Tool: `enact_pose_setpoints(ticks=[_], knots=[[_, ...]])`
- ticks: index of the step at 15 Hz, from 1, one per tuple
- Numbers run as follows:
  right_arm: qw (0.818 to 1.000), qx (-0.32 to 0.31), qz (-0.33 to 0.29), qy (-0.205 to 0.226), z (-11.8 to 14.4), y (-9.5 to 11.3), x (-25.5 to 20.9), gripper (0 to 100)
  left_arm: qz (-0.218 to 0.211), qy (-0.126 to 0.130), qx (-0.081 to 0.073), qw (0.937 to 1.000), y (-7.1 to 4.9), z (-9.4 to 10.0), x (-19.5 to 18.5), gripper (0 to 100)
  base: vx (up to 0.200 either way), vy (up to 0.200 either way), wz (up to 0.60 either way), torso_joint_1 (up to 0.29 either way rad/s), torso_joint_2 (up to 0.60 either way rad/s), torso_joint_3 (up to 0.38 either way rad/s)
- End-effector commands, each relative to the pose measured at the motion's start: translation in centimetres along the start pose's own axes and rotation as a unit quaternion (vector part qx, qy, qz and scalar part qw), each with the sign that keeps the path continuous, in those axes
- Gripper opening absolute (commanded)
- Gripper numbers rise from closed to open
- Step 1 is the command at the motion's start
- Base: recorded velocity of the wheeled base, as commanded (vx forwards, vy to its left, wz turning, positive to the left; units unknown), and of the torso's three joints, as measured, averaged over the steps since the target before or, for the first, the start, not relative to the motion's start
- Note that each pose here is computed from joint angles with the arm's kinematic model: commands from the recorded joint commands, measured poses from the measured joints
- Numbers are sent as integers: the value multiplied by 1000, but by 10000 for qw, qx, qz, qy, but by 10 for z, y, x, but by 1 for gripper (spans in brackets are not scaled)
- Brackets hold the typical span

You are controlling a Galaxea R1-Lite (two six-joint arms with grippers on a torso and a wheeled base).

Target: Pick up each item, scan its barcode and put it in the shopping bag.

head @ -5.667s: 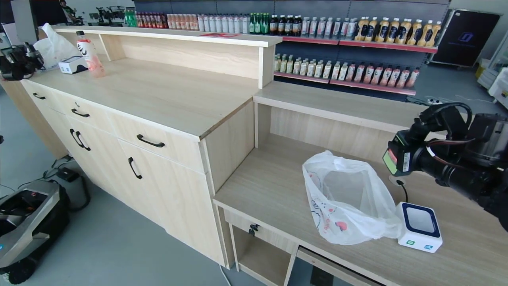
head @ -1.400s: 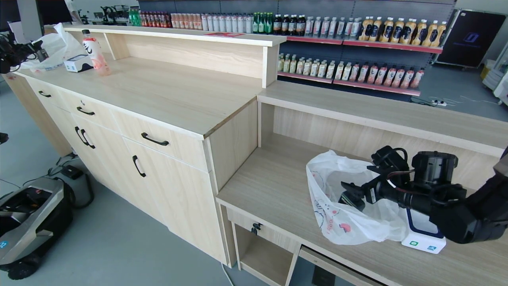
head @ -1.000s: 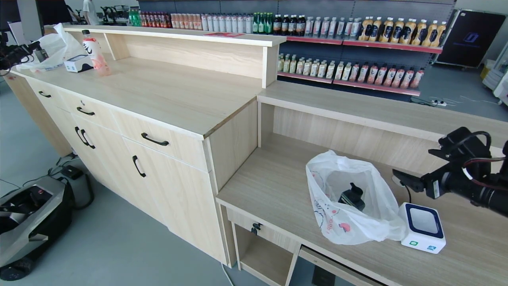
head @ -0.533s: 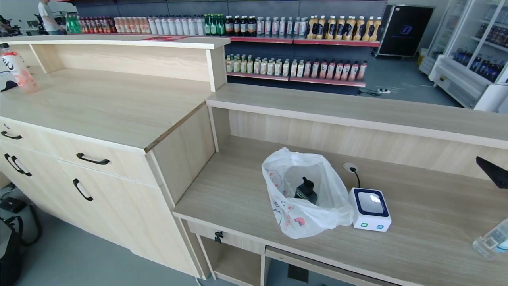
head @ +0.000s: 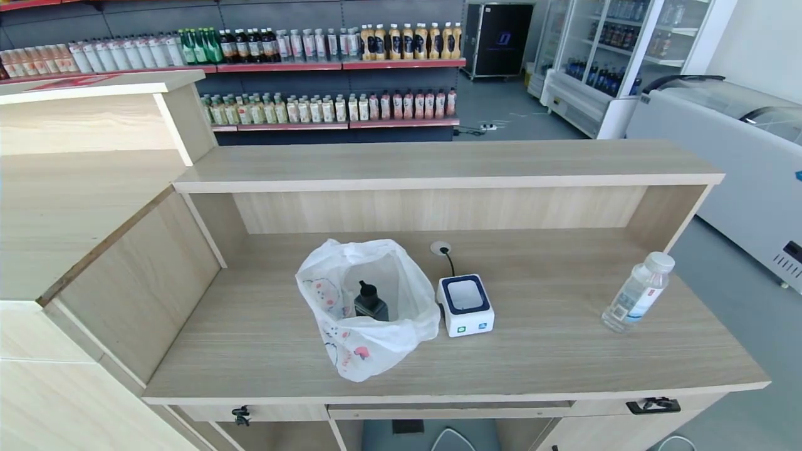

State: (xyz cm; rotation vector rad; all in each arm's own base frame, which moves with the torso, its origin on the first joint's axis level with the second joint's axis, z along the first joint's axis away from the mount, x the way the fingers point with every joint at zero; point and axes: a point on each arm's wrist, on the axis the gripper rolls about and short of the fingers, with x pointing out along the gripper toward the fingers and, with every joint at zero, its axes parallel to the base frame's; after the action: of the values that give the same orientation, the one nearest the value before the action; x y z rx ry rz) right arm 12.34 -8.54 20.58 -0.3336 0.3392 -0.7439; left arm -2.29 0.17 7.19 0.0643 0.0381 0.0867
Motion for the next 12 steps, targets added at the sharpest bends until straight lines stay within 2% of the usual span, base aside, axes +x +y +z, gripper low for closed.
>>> enact_pose_setpoints(ticks=[1, 3, 7, 12], knots=[[9927, 100, 231, 1183, -33, 2, 47, 100, 5, 0, -1, 10000, 0, 0, 0, 100, 0, 0, 0, 0, 0, 0], [9866, 291, 722, 1433, -50, -2, 67, 100, 5, 0, -1, 10000, 0, 0, 0, 100, 0, 0, 0, 0, 0, 0], [9786, 523, 1835, 776, -55, -3, 91, 100, 5, 0, -1, 10000, 0, 0, 0, 100, 0, 0, 0, 0, 0, 0], [9680, 227, 2486, 257, -63, 6, 126, 100, 5, 0, -1, 10000, 0, 0, 0, 100, 0, 0, 0, 0, 0, 0]])
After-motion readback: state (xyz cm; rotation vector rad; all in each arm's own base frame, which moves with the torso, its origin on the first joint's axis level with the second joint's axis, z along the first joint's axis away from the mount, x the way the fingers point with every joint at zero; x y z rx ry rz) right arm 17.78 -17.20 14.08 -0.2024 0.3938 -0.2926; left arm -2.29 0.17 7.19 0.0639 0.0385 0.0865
